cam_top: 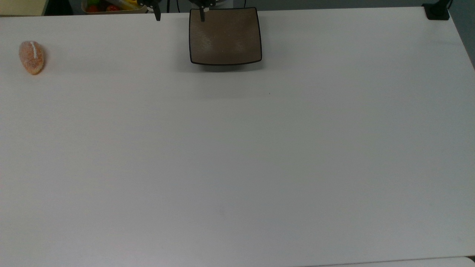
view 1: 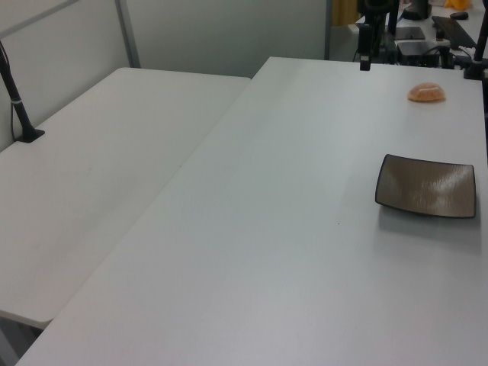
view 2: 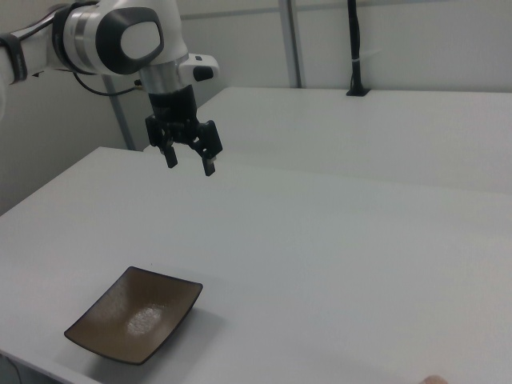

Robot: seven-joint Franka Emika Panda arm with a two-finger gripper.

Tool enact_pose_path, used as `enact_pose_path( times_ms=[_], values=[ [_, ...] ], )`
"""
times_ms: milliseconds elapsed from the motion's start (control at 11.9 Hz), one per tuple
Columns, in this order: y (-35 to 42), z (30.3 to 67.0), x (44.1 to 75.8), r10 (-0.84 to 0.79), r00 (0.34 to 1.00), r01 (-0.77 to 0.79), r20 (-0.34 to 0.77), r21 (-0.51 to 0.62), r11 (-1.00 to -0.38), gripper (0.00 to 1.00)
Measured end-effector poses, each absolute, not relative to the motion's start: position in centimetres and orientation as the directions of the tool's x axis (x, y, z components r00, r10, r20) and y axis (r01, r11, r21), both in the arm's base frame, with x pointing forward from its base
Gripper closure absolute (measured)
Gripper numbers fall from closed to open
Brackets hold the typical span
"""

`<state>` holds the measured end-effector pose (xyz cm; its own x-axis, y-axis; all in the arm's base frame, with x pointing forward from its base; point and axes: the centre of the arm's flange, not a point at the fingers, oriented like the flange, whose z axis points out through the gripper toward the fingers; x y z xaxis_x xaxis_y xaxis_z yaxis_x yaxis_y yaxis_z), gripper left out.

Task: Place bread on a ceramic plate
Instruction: 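Move the gripper over to the orange bread roll and lower it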

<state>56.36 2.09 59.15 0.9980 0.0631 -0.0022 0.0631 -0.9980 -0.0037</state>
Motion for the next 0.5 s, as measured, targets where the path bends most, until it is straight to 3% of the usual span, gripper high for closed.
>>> enact_pose_path(
  times_ms=[503],
  values=[
    [1.03,59.36,56.54,0.048,0.999,0.048,0.015,-0.003,-0.999,0.00]
  ],
)
